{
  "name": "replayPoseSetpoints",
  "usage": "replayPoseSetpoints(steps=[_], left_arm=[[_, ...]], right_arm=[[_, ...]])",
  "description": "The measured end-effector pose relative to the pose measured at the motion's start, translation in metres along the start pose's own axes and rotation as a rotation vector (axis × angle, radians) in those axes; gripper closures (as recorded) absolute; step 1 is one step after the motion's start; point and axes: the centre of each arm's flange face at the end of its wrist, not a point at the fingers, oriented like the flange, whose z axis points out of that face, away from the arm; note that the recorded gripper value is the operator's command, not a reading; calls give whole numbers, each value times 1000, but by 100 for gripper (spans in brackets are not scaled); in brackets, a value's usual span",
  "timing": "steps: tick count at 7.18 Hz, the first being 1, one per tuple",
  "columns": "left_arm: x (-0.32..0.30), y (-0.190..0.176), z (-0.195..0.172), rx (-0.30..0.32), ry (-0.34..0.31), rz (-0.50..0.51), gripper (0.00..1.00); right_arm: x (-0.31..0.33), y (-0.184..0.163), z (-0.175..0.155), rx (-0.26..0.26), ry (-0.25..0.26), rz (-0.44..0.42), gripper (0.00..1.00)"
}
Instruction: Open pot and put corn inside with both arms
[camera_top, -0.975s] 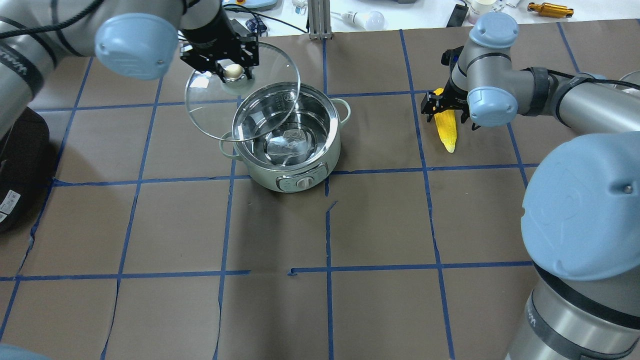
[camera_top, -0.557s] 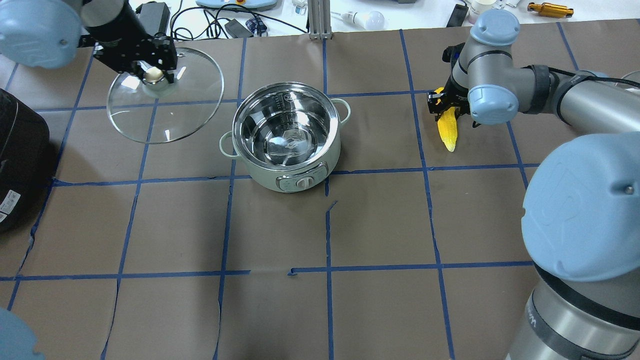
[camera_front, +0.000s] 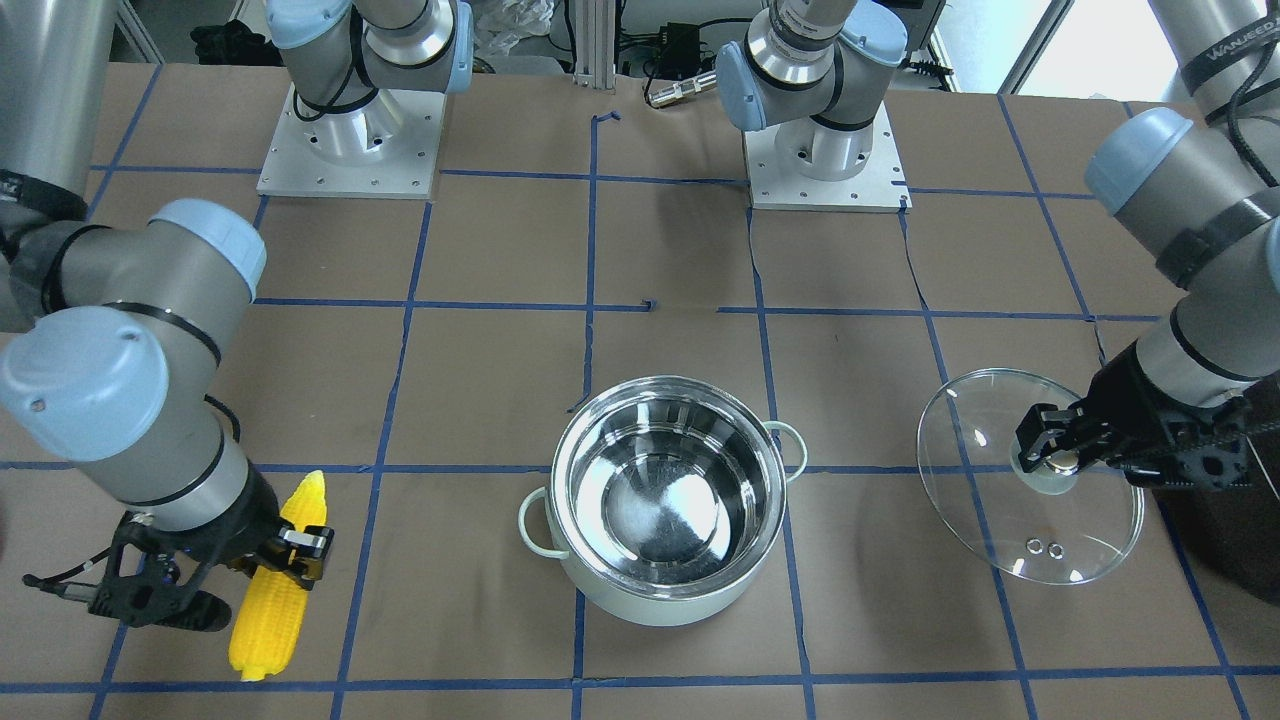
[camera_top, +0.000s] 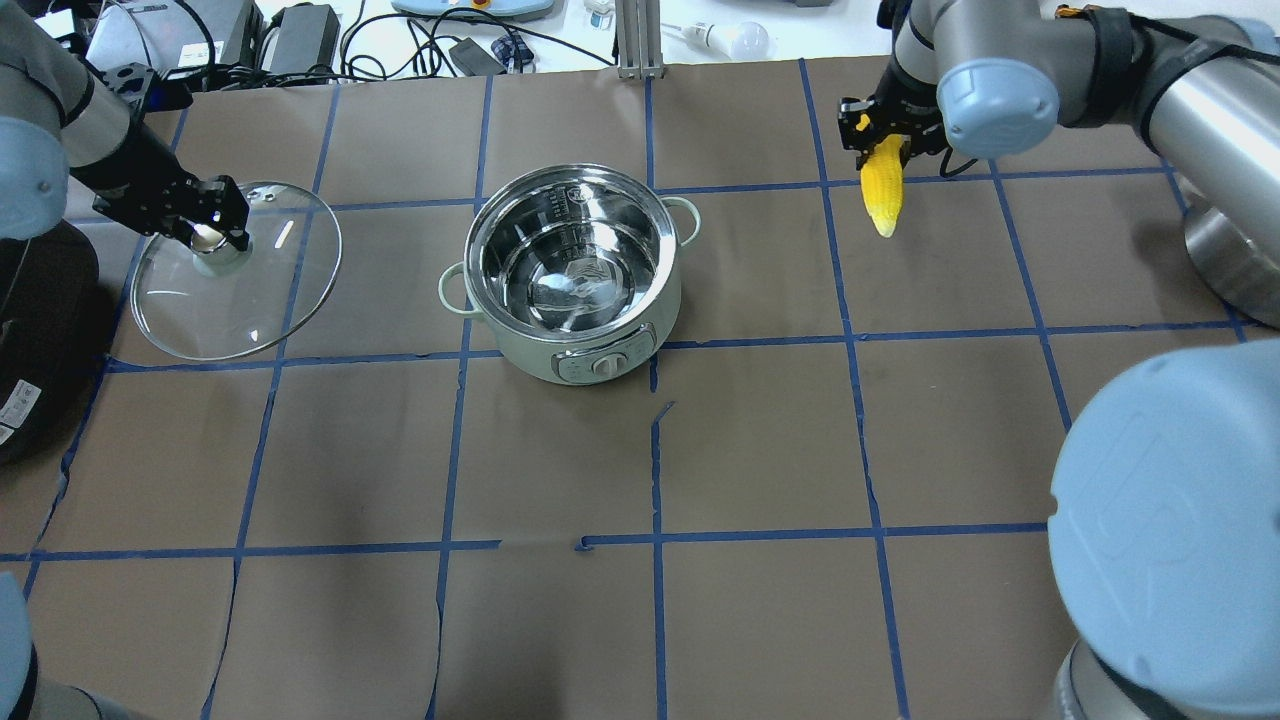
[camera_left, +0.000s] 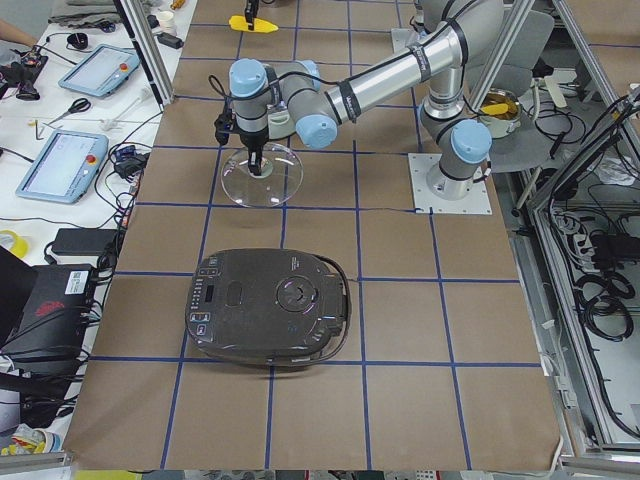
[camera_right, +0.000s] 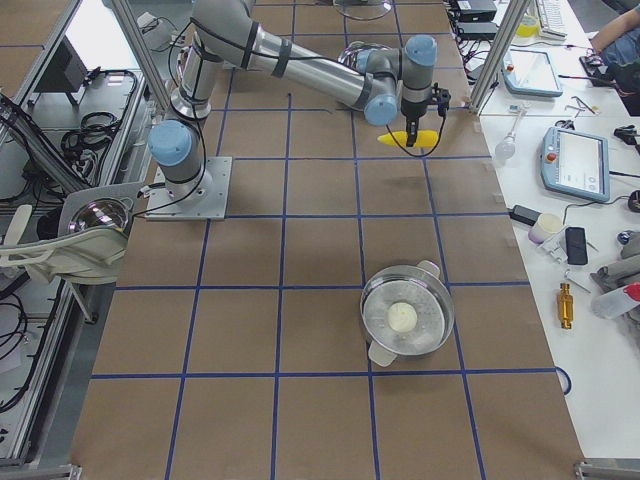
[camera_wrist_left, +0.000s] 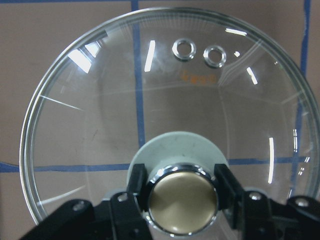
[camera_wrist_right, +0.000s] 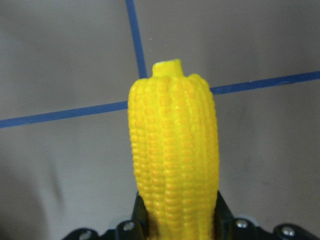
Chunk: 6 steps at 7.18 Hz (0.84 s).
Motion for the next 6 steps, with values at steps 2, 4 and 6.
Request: replayPoseSetpoints(steps=[2, 4, 6], left_arm=[[-22, 19, 40, -5, 3, -11, 100], [-28, 23, 70, 3, -1, -18, 100], [-30, 23, 85, -8, 3, -23, 100]], right_arm=[[-118, 39, -58, 0, -11, 59, 100], [-206, 83, -74, -2, -27, 67, 100], [-277, 120, -46, -12, -16, 57, 100]])
